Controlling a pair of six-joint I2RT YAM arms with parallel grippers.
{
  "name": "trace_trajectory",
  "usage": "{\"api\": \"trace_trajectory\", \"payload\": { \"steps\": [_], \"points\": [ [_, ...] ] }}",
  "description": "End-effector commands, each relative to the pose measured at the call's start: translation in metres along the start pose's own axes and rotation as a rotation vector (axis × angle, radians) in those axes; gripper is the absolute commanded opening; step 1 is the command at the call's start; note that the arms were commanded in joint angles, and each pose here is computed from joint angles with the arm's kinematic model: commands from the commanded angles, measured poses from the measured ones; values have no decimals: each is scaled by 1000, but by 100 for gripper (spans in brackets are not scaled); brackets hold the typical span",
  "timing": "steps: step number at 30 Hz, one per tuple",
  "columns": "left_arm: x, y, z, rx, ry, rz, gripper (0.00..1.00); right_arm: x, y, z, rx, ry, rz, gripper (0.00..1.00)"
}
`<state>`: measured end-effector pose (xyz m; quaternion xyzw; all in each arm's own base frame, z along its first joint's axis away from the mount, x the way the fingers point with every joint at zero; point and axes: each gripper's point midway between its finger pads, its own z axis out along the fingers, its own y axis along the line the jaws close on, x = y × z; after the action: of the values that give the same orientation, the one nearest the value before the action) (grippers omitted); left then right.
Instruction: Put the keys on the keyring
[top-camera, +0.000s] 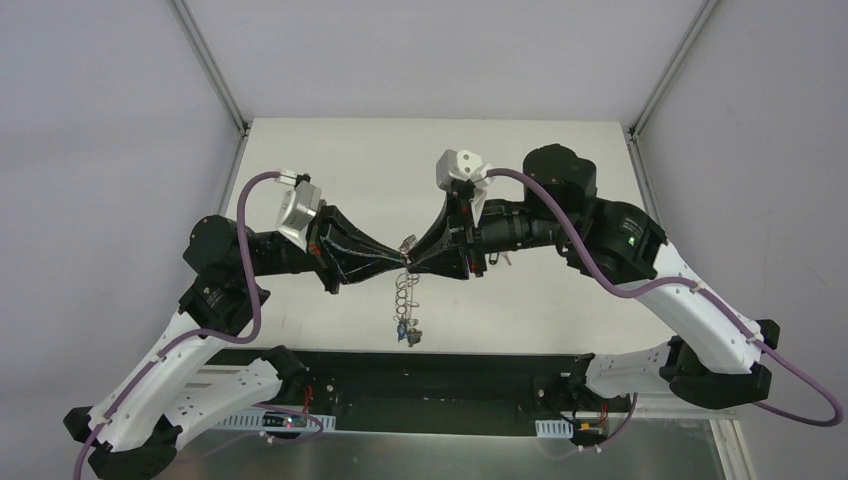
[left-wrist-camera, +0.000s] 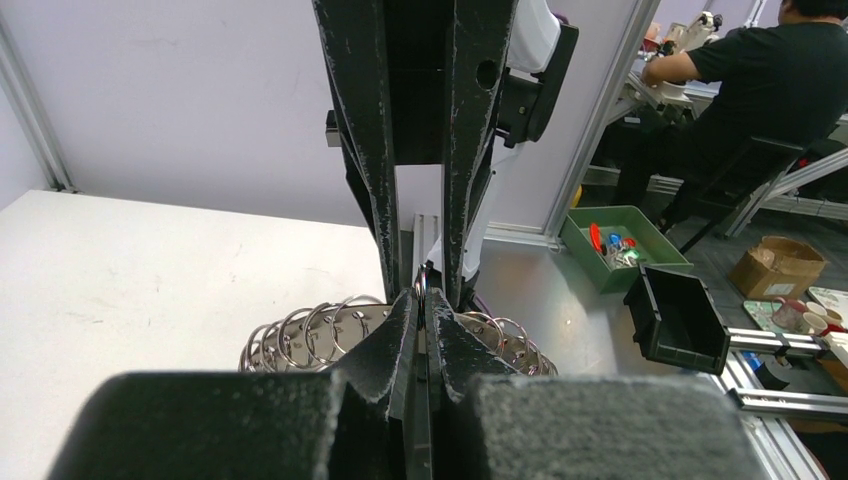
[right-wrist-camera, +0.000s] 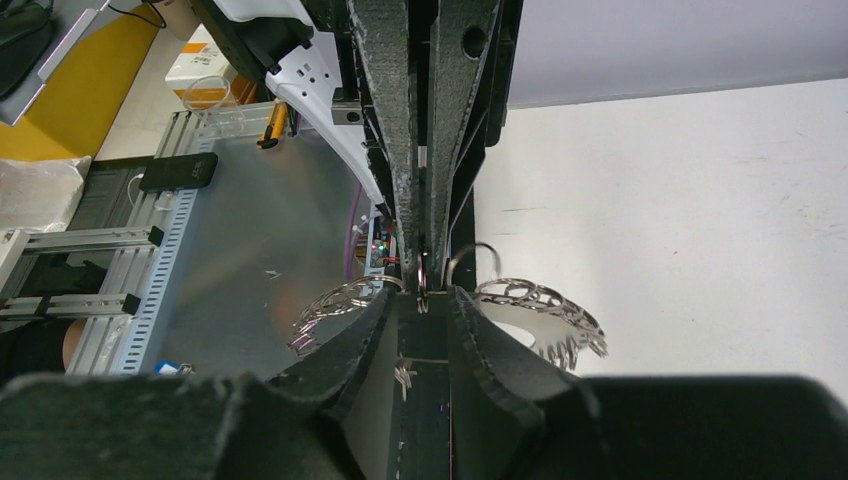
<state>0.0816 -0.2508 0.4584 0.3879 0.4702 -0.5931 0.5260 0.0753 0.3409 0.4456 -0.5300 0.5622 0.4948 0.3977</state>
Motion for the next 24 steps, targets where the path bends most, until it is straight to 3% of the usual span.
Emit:
{"api": "trace_trajectory", "payload": {
  "steps": [1, 6, 10, 20, 24],
  "points": [
    [-17, -9, 0, 29, -60, 58, 0, -22, 7, -6, -6, -64, -63, 24],
    [-17, -10, 0, 34, -58, 52, 0, -24, 7, -5, -5, -68, -67, 17],
    [-18, -10, 0, 38, -57, 51, 0, -25, 7, -5, 0, -71, -71, 0],
    [-9, -6, 0, 24, -27, 30, 0, -22, 3, -12, 53, -77, -59, 0],
    [-9, -7, -3, 16, -24, 41, 25, -10, -1, -18, 98, -59, -27, 0]
  ]
}}
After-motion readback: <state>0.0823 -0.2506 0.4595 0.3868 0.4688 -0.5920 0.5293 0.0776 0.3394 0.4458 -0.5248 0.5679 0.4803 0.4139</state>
